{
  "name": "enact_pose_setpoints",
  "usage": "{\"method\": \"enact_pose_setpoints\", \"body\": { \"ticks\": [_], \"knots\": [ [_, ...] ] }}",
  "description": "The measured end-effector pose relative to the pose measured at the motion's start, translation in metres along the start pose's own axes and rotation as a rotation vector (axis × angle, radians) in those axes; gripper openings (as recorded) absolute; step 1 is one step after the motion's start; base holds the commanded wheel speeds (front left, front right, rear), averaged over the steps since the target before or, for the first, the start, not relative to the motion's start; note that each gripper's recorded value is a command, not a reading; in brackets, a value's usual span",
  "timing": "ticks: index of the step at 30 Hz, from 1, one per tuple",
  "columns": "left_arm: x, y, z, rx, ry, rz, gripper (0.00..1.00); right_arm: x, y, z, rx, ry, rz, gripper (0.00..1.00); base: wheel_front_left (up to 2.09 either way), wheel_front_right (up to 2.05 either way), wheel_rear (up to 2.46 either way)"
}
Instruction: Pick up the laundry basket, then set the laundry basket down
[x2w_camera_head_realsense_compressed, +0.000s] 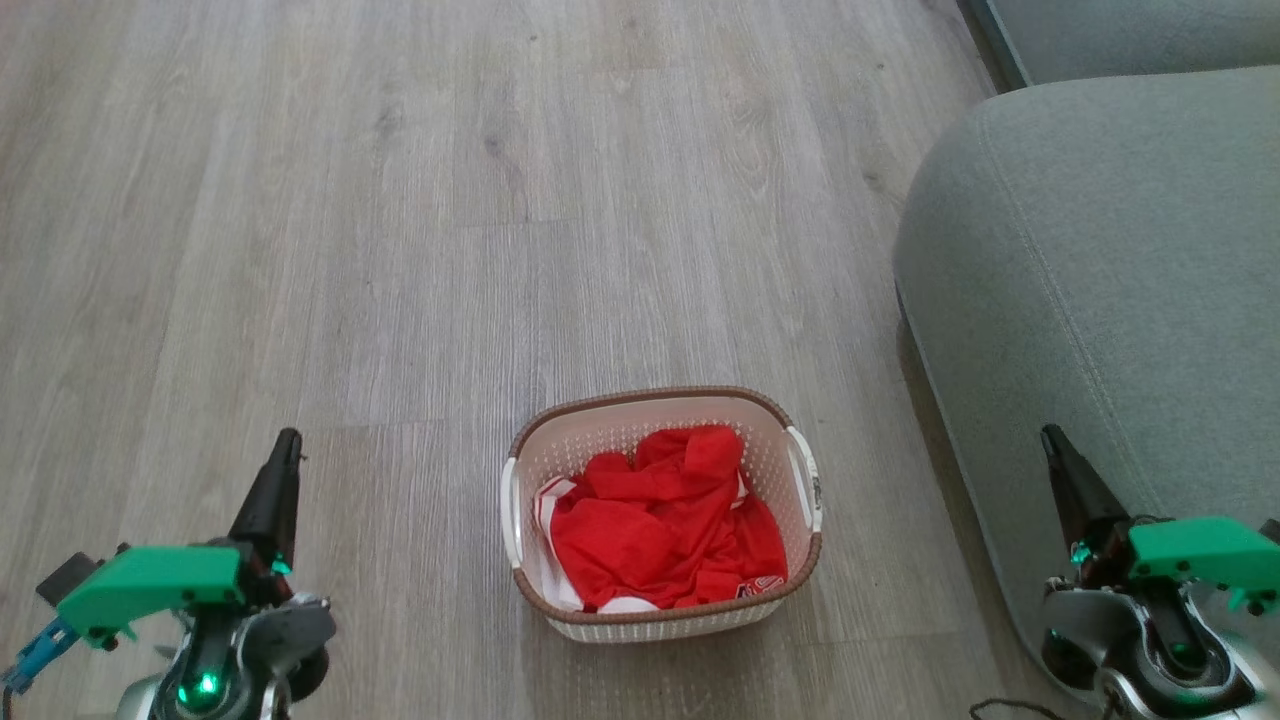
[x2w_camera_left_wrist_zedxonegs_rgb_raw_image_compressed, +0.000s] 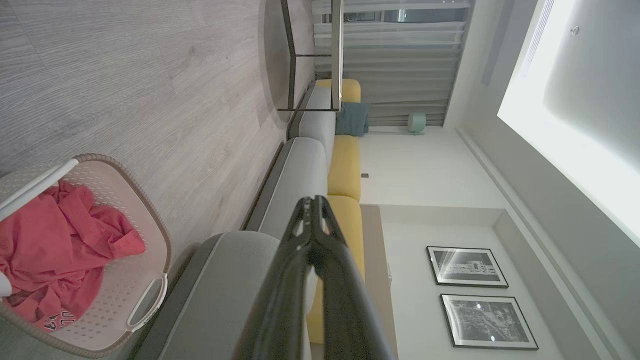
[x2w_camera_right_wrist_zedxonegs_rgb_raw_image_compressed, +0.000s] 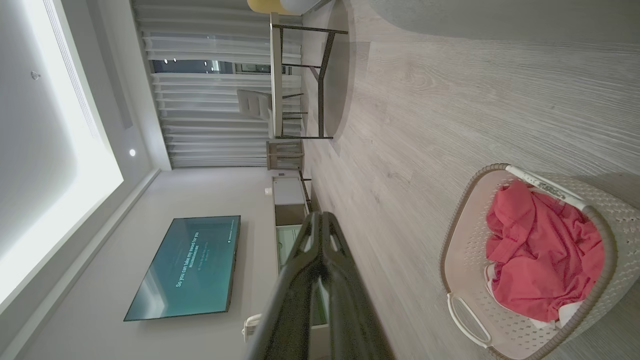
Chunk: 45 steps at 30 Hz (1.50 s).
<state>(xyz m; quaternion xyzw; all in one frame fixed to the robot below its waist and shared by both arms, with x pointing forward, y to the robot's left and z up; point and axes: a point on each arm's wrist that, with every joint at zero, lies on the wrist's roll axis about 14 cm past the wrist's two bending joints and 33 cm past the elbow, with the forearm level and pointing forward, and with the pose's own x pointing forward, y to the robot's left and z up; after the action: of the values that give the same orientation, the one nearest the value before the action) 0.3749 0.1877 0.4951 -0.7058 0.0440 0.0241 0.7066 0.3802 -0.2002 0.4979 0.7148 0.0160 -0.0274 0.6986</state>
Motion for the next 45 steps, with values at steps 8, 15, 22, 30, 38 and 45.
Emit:
{"method": "enact_pose_setpoints", "body": {
  "ticks": [8,15,22,30,38,45],
  "knots": [
    [0.0015,-0.0023,-0.0001,-0.001,0.0,-0.006,0.0,0.001,0.0016,0.0007,-0.009,0.003,0.002,0.0,0.0,0.0,0.0],
    [0.0015,-0.0022,-0.0007,-0.002,0.004,-0.006,0.0,0.0008,0.0015,0.0005,-0.005,0.001,0.0,0.0,0.0,0.0,0.0],
    [0.0015,-0.0022,-0.0009,-0.003,0.004,-0.006,0.0,0.0006,0.0012,0.0009,-0.004,-0.001,-0.001,0.0,0.0,0.0,0.0],
    [0.0015,-0.0021,-0.0008,-0.004,0.004,-0.006,0.0,0.0005,0.0019,-0.0002,-0.003,0.002,0.0,0.0,0.0,0.0,0.0],
    [0.0015,-0.0021,-0.0009,-0.004,0.005,-0.006,0.0,0.0,0.0007,-0.0012,0.001,0.002,-0.005,0.0,0.0,0.0,0.0],
    [0.0015,-0.0022,-0.0007,-0.005,0.004,-0.006,0.0,-0.0002,0.0007,-0.0019,-0.001,0.005,-0.005,0.0,0.0,0.0,0.0]
  ]
}}
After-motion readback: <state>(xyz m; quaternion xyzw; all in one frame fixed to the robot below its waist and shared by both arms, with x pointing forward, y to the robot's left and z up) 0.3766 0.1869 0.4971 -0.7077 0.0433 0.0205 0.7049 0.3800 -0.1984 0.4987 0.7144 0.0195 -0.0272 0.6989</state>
